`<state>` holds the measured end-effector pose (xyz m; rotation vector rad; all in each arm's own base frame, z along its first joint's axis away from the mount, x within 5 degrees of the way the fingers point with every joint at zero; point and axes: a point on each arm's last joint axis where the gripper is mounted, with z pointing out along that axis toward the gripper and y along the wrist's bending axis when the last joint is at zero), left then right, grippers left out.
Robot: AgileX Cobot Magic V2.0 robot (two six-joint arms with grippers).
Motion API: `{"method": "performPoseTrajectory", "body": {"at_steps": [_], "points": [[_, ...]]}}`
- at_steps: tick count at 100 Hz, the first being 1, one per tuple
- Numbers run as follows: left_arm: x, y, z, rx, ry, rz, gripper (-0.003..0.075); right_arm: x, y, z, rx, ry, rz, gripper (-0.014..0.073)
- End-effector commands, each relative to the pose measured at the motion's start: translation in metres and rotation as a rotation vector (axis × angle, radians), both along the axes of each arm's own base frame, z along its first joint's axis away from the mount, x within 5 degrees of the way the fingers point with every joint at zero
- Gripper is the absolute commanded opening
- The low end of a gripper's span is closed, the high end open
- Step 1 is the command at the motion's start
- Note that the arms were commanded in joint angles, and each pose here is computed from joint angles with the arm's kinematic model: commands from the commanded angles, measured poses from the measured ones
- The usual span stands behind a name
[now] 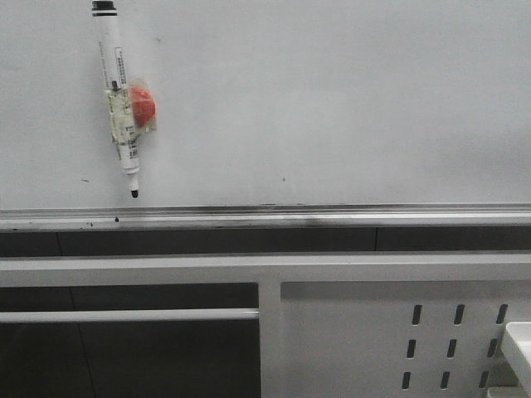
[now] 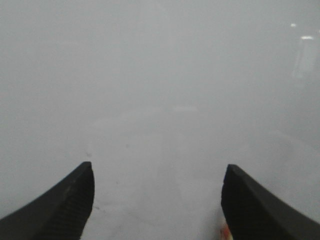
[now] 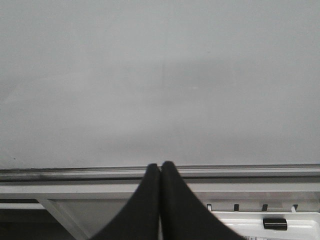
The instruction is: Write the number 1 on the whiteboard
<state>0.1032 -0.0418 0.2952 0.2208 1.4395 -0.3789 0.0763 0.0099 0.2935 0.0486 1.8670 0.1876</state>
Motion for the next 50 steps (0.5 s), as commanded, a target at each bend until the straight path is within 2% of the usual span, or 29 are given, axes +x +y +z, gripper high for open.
{"method": "performPoseTrajectory", "body": {"at_steps": [1,27,50], "points": [[0.013,-0.011,0.004,-0.023,-0.032,-0.041,0.0496,0.006,-0.001,0.010,0.010,-0.045,-0.008,-0.0069],[0.031,-0.049,-0.036,0.008,0.029,-0.205,0.0495,0.006,0.000,0.008,0.009,-0.024,-0.002,-0.0069],[0.045,-0.069,-0.065,0.027,0.073,-0.244,0.0493,0.006,0.000,0.008,0.009,-0.023,-0.002,-0.0069]]}}
